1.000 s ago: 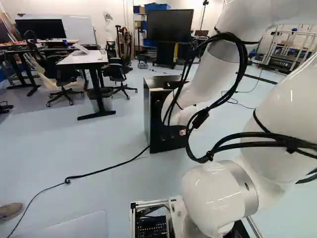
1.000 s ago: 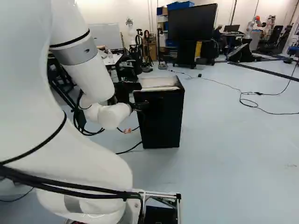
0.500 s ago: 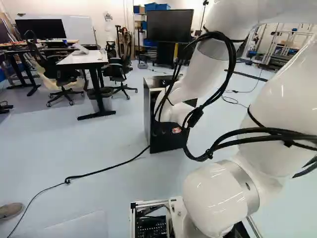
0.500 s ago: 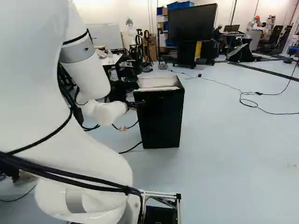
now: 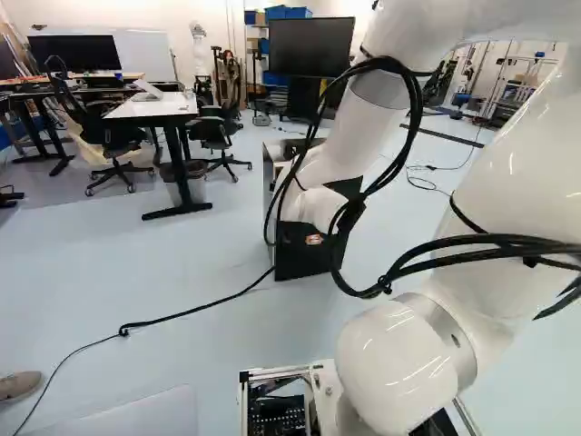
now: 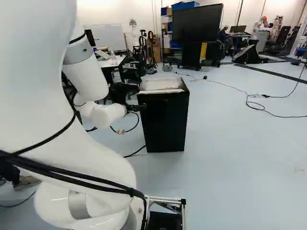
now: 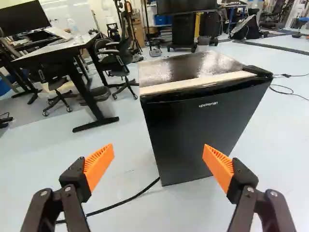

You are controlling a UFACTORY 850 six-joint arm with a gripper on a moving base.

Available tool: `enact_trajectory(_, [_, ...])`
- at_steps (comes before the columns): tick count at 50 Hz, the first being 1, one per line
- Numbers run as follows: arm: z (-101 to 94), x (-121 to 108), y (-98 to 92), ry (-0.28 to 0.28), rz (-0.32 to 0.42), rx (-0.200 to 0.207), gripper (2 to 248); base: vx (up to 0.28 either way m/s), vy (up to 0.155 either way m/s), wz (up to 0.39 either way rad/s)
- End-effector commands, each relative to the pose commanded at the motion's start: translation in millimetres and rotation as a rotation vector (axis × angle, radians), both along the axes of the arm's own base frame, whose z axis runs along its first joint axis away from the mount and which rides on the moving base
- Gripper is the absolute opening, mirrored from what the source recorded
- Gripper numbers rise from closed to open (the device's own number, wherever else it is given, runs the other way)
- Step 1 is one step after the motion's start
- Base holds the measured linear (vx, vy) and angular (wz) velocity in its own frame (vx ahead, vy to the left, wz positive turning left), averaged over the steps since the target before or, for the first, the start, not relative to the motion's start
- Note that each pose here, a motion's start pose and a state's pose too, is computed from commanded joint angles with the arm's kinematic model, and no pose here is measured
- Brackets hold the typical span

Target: Open the fridge door

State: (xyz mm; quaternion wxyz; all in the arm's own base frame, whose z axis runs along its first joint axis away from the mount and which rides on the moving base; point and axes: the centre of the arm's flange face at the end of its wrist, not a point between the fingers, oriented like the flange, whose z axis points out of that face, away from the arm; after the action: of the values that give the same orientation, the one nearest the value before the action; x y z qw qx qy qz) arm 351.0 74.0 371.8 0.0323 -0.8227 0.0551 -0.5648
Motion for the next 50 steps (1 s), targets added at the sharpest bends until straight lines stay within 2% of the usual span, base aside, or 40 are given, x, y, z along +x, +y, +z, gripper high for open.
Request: enact_trajectory(50, [-3.1,46.3,58.4,0.022,-0.107,0.089,247,0.0,0.0,0.0])
